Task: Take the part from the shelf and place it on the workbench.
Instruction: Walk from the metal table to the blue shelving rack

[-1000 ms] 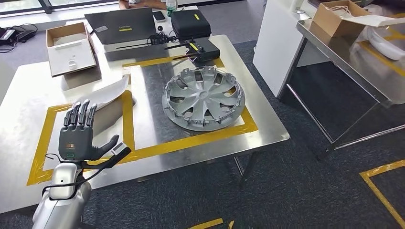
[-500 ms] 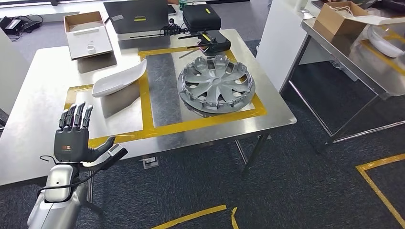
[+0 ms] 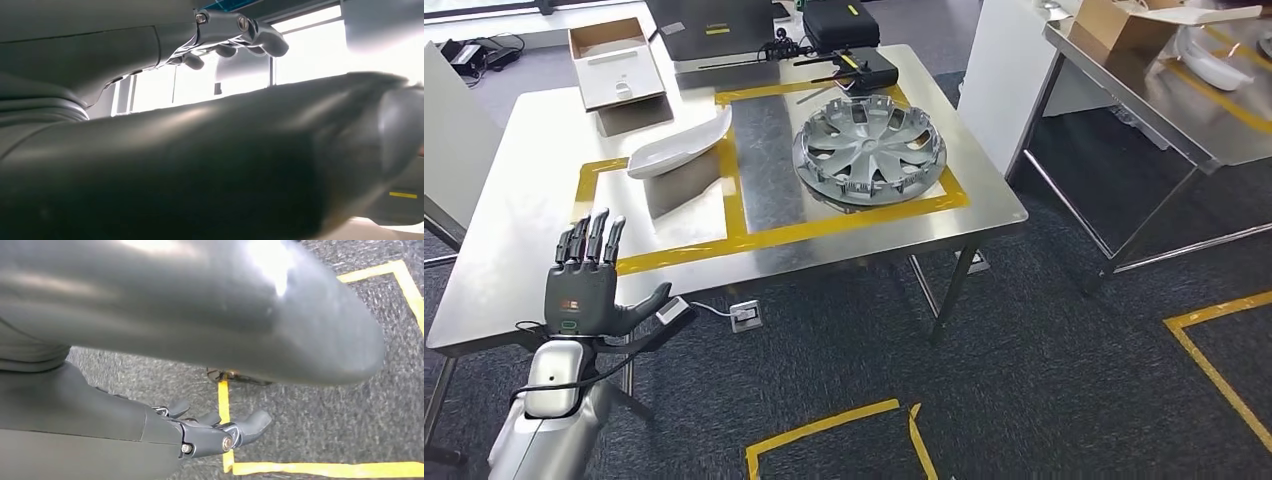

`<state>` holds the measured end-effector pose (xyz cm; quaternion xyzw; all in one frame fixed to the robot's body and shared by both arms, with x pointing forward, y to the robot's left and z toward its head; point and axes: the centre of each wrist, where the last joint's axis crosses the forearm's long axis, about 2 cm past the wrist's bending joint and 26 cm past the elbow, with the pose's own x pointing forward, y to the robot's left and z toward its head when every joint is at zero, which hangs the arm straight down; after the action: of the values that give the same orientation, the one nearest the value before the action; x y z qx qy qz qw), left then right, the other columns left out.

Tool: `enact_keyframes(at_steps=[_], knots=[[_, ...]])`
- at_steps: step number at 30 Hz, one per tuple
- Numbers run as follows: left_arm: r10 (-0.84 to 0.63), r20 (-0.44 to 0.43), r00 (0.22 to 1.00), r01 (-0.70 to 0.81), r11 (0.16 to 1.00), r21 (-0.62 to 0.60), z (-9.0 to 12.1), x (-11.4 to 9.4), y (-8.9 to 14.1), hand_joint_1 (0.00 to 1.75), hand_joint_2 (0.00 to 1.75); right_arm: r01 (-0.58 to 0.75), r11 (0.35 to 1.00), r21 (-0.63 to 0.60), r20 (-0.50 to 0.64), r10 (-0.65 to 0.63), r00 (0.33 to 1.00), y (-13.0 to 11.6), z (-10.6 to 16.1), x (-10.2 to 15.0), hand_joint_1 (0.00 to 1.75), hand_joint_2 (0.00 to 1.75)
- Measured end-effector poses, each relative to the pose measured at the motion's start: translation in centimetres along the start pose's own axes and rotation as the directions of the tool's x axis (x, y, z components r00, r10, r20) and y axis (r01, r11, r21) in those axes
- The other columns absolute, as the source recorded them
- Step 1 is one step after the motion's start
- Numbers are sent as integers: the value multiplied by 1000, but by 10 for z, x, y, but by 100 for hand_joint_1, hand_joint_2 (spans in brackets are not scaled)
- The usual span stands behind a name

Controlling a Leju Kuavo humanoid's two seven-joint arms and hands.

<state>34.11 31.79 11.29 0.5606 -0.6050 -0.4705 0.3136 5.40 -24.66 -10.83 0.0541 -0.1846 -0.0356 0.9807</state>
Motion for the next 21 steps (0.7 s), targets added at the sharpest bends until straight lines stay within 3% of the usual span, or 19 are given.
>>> enact_keyframes(at_steps=[21], knots=[[3, -38, 999, -5, 999, -34, 0, -1, -11, 0, 0, 15, 1000, -5, -12, -15, 1000, 6, 1, -5, 0, 0]])
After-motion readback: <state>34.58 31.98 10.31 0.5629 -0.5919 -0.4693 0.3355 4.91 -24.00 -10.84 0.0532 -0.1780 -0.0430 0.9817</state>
